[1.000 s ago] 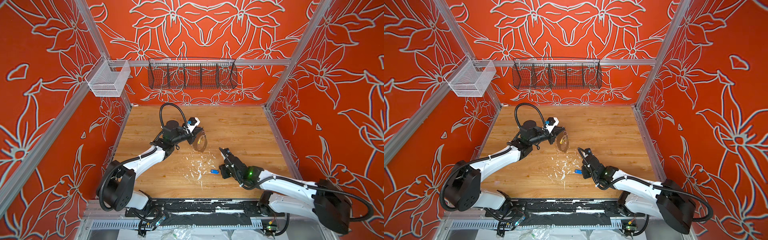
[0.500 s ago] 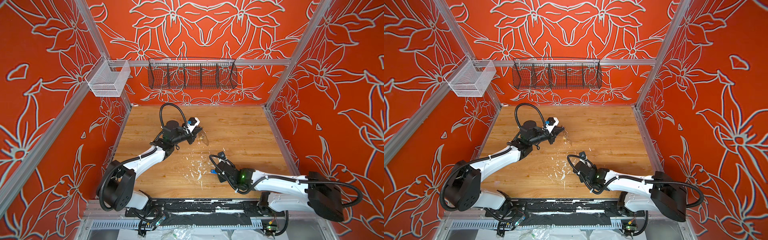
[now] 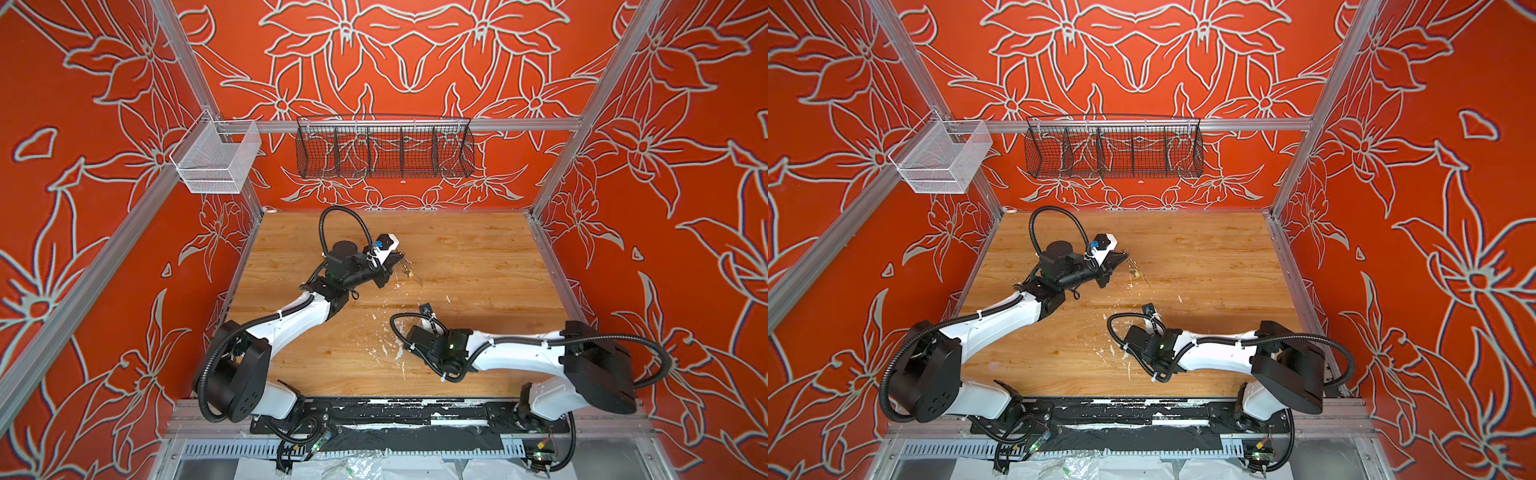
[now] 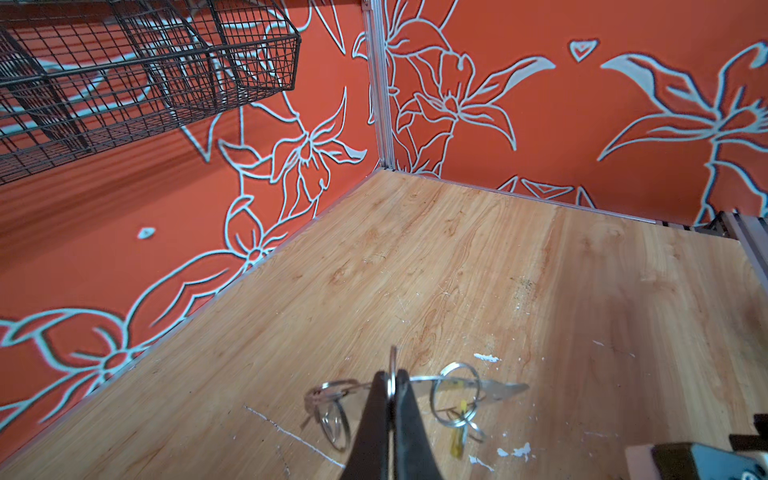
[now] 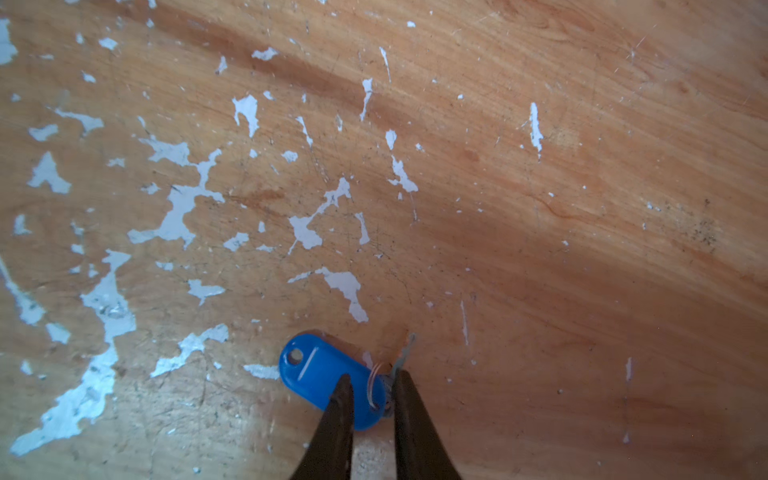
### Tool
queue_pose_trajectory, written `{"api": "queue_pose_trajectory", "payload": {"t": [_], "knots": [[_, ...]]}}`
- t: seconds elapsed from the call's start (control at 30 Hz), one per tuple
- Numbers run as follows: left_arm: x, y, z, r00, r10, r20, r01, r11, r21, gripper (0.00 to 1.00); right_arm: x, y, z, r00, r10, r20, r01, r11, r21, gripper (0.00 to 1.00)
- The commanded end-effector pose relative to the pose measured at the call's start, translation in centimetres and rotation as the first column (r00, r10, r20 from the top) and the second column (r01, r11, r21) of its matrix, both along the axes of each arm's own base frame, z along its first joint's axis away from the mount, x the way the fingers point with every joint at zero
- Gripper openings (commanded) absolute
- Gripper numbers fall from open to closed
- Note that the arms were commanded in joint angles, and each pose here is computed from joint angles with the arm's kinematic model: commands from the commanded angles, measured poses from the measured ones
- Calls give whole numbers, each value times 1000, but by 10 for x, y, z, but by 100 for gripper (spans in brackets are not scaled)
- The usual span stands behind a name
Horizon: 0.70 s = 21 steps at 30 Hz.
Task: Put the keys on the keyring
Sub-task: 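Move the right gripper down to the blue-tagged key on the table, then close the right gripper on the blue-tagged key's ring while the left holds the plate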
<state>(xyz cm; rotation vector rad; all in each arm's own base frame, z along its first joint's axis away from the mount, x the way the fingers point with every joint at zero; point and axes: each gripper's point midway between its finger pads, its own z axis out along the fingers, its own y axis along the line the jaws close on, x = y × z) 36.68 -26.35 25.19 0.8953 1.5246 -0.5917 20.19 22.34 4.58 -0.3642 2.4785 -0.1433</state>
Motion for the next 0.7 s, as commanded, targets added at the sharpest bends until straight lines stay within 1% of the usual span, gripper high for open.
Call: {"api": "queue_pose_trajectory", "payload": {"t": [0.0,0.33,0.67], "knots": [[-2,-1,20,998,-5,59,6,1000,-22,0,0,-7,2,999,-50,16,50,998,-29,19],[-2,-2,19,998,-5,59,7,1000,-22,0,-1,-7,-4,998,-56,1,56,998,-42,18],[-1,-2,18,998,-5,58,6,1000,-17,0,-1,-2,-8,999,-51,-13,50,997,-55,19]]}}
